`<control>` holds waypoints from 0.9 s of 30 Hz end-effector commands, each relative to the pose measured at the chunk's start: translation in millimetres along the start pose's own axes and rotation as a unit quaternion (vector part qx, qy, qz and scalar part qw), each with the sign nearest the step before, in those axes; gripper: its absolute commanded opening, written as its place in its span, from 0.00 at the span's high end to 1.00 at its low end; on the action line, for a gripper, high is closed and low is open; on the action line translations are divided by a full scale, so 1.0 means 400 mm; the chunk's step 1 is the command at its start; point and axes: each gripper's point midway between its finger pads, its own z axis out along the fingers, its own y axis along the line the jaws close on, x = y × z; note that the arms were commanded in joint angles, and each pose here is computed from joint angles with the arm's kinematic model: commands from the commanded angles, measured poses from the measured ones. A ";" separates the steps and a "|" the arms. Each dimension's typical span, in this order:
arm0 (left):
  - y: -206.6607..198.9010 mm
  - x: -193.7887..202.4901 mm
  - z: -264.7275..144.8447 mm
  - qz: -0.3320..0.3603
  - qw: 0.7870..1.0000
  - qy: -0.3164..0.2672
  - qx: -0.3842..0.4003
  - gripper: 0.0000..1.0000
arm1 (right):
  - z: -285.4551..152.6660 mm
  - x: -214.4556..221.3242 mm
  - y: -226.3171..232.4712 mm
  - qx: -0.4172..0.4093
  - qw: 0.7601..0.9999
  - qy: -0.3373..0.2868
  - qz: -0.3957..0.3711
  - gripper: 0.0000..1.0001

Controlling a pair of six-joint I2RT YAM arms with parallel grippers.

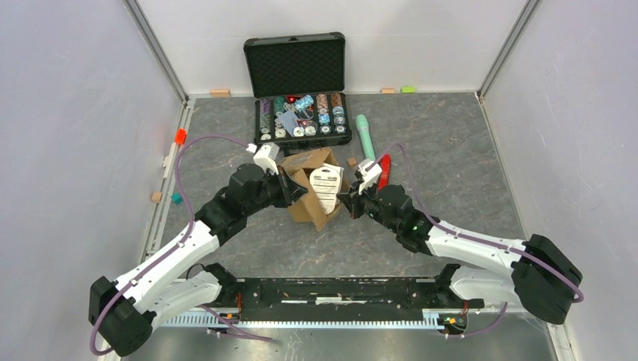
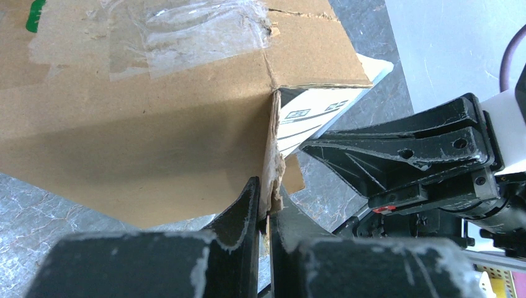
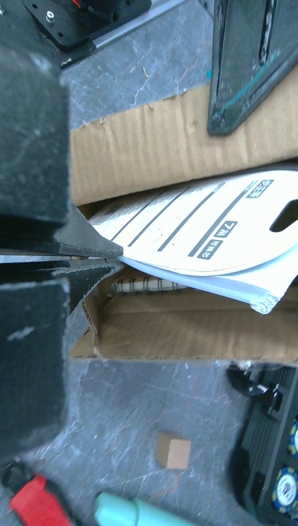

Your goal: Unpack the express box

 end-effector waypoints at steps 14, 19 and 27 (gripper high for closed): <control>0.181 0.139 -0.017 0.015 0.986 0.096 -0.136 0.98 | -0.146 -0.028 -0.182 0.143 0.987 0.063 0.045 1.00; 0.180 0.136 -0.020 0.021 0.986 0.097 -0.135 0.98 | -0.164 0.010 -0.235 0.160 0.980 0.093 0.066 1.00; 0.154 0.146 -0.017 0.027 0.988 0.109 -0.102 0.98 | -0.162 0.078 -0.272 0.163 0.973 0.140 0.088 1.00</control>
